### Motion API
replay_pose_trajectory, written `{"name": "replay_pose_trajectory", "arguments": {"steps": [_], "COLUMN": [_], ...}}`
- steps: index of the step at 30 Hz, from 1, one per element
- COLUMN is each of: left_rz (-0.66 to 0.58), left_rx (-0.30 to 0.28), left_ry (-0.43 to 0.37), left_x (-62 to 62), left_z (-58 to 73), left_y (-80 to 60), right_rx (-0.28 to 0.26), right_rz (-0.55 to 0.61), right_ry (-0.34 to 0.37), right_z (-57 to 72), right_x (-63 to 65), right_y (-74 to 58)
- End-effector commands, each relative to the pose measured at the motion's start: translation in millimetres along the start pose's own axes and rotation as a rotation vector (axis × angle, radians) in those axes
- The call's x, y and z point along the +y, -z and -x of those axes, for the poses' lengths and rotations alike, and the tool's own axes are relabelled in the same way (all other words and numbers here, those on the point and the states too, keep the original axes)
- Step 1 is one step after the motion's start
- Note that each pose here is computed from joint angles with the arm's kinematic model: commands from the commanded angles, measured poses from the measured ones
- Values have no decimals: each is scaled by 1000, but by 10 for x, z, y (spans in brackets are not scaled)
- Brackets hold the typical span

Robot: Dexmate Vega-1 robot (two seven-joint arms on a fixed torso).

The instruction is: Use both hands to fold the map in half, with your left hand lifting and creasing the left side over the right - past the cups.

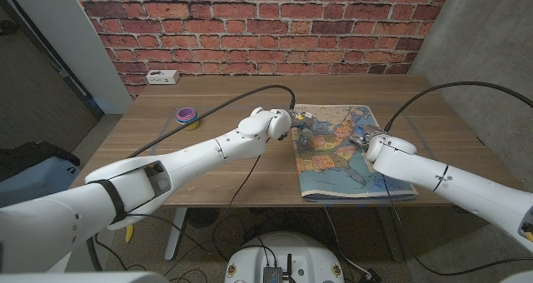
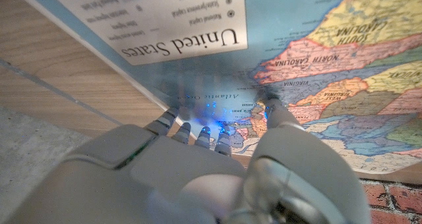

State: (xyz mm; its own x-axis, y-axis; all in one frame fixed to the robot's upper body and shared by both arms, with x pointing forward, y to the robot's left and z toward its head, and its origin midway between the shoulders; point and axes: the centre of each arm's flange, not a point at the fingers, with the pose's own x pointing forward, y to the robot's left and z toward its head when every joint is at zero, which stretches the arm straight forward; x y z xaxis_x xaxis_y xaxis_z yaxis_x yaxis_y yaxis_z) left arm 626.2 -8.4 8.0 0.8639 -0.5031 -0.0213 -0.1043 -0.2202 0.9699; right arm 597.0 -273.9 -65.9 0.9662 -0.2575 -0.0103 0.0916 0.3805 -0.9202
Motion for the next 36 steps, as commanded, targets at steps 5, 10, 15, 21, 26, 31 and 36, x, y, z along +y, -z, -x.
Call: {"name": "replay_pose_trajectory", "arguments": {"steps": [5, 10, 15, 21, 26, 31, 36], "left_rz": [73, 105, 141, 116, 104, 90, 69], "left_rx": [-166, -209, -248, -234, -223, -213, -214], "left_ry": [-360, -375, -292, -207, -161, -103, -64], "left_x": [220, 265, 263, 260, 250, 223, 153], "left_z": [491, 613, 646, 654, 672, 663, 647], "left_y": [-76, -101, -121, -147, -166, -188, -220], "right_rx": [11, 6, 8, 8, 7, 8, 0], "right_rz": [13, 16, 16, 16, 20, 18, 16], "right_ry": [-11, -13, -8, -8, -9, -11, -13], "right_z": [-21, -19, -14, -9, -7, -9, -14], "right_x": [18, 15, 5, -2, -5, -5, 0], "right_y": [-19, -32, -46, -58, -69, -85, -96]}}
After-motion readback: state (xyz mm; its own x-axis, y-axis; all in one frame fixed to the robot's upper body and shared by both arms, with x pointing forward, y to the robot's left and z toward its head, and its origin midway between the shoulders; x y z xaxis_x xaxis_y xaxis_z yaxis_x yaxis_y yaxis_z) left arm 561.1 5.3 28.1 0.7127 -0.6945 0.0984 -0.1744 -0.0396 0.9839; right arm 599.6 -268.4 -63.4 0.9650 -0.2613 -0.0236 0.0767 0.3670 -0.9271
